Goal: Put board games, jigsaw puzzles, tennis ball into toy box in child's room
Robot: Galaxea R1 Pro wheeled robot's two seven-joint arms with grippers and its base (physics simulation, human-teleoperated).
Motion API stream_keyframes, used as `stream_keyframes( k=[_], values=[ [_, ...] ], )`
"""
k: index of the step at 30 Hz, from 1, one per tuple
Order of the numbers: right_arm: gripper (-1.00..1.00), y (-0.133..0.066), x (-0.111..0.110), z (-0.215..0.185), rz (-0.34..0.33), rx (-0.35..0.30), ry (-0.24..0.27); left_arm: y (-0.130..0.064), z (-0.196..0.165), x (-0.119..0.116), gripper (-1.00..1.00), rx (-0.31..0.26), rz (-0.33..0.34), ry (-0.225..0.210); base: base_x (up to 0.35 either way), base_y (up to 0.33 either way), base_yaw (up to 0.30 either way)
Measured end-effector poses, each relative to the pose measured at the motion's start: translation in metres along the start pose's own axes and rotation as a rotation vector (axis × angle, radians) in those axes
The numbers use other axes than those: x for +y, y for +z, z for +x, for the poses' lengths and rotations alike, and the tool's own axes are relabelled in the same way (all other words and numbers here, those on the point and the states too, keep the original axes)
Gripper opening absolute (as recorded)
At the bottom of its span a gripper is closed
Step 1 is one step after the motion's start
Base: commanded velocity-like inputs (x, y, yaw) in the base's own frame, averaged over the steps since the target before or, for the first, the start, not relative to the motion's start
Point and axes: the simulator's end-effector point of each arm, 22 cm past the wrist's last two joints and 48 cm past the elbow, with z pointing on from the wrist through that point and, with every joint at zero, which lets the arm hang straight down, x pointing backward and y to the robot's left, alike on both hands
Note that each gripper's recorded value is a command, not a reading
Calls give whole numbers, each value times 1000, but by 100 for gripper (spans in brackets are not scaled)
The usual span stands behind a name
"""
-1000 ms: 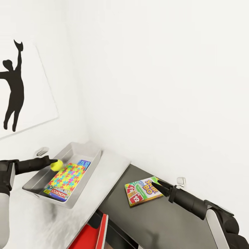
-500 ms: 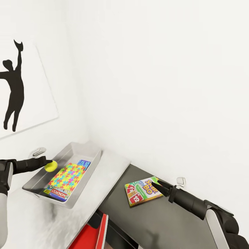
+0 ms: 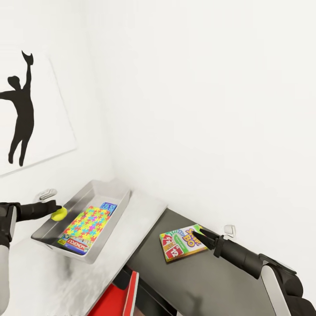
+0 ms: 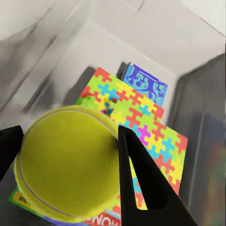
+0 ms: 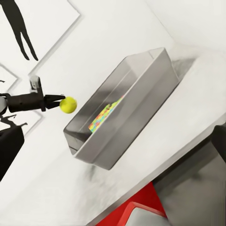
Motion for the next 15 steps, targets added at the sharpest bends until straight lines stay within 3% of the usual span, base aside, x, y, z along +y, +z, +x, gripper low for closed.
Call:
stream_keyframes(
  k=[5, 12, 15],
  values=[
    [100, 0, 0, 0, 0, 0, 0, 2, 2, 10, -100, 5, -59, 2, 0, 0, 31],
    [100, 0, -2, 1, 3, 3, 4, 15, 12, 4, -100, 64, -109, 96, 0, 0, 4],
    [100, 1, -4, 3, 4, 5, 7, 18, 15, 4, -100, 73, -113, 105, 0, 0, 0]
  ],
)
